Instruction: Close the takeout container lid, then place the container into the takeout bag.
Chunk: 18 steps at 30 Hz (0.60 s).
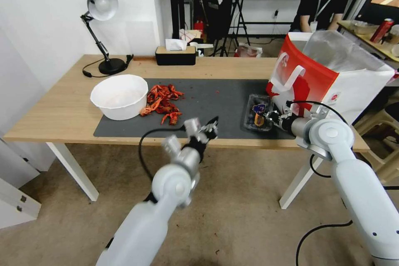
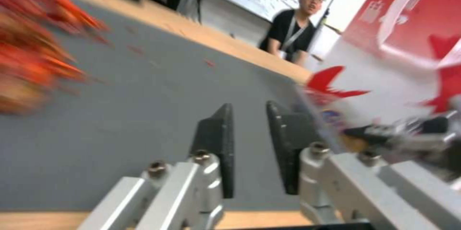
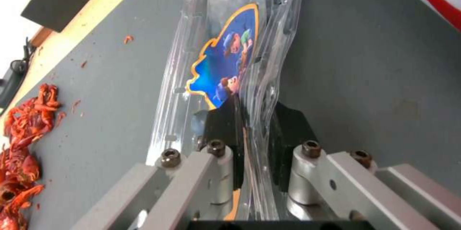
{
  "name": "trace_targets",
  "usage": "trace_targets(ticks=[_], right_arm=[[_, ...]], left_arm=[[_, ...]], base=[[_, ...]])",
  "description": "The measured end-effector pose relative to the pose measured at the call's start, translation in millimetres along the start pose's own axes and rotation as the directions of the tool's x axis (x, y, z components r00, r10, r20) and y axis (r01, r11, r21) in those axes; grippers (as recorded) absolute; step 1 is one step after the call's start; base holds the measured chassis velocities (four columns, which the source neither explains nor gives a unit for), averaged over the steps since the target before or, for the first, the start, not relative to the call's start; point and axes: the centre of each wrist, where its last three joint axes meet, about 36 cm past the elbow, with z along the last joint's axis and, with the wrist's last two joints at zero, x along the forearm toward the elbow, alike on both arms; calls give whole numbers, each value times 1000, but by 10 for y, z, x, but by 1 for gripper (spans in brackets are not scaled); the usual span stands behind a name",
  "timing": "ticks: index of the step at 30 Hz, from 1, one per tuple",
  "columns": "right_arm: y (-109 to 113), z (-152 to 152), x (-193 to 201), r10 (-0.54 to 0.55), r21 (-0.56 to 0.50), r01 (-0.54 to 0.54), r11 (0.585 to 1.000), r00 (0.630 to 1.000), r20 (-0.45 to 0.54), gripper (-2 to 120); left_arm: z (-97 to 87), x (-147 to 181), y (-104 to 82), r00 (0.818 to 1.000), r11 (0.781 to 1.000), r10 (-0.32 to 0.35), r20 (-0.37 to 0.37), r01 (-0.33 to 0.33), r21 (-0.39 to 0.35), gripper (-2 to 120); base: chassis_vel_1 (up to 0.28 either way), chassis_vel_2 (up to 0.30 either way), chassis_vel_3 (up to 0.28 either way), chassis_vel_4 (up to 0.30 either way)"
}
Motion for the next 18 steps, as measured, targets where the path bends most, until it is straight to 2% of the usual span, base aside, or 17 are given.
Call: trace_targets(ticks=[1, 3, 4, 6, 7, 10, 11, 14, 15, 18], right_arm=[[0, 0, 0, 0, 0, 0, 1000, 1000, 0, 9], [15, 8, 3, -6, 0, 6, 1000, 1000, 0, 9], [15, 8, 3, -6, 0, 6, 1000, 1000, 0, 9], [42, 19, 12, -14, 2, 14, 1000, 1000, -1, 9], [42, 19, 12, -14, 2, 14, 1000, 1000, -1, 9], [72, 26, 58, -28, 2, 28, 1000, 1000, -2, 9], [72, 26, 58, -28, 2, 28, 1000, 1000, -2, 9], [29, 59, 159, -26, 2, 26, 1000, 1000, 2, 9], [29, 59, 159, -26, 2, 26, 1000, 1000, 2, 9], [41, 75, 199, -31, 2, 31, 1000, 1000, 4, 9]], left_arm=[[0, 0, 0, 1000, 1000, 0, 0, 0, 0, 22], [45, 223, 227, 998, 988, -25, 62, 34, -150, 32], [45, 223, 227, 998, 988, -25, 62, 34, -150, 32], [46, 423, 419, 993, 957, -51, 111, 80, -278, 44], [46, 423, 419, 993, 957, -51, 111, 80, -278, 44], [49, 676, 608, 982, 921, -85, 169, 142, -362, 59], [49, 676, 608, 982, 921, -85, 169, 142, -362, 59], [82, 783, 672, 977, 907, -99, 187, 166, -388, 72], [82, 783, 672, 977, 907, -99, 187, 166, -388, 72], [176, 946, 735, 974, 884, -124, 189, 195, -425, 88]], base=[[0, 0, 0, 0], [0, 0, 0, 0], [0, 0, 0, 0], [0, 0, 0, 0], [0, 0, 0, 0], [0, 0, 0, 0], [0, 0, 0, 0], [0, 0, 0, 0], [0, 0, 0, 0], [0, 0, 0, 0]])
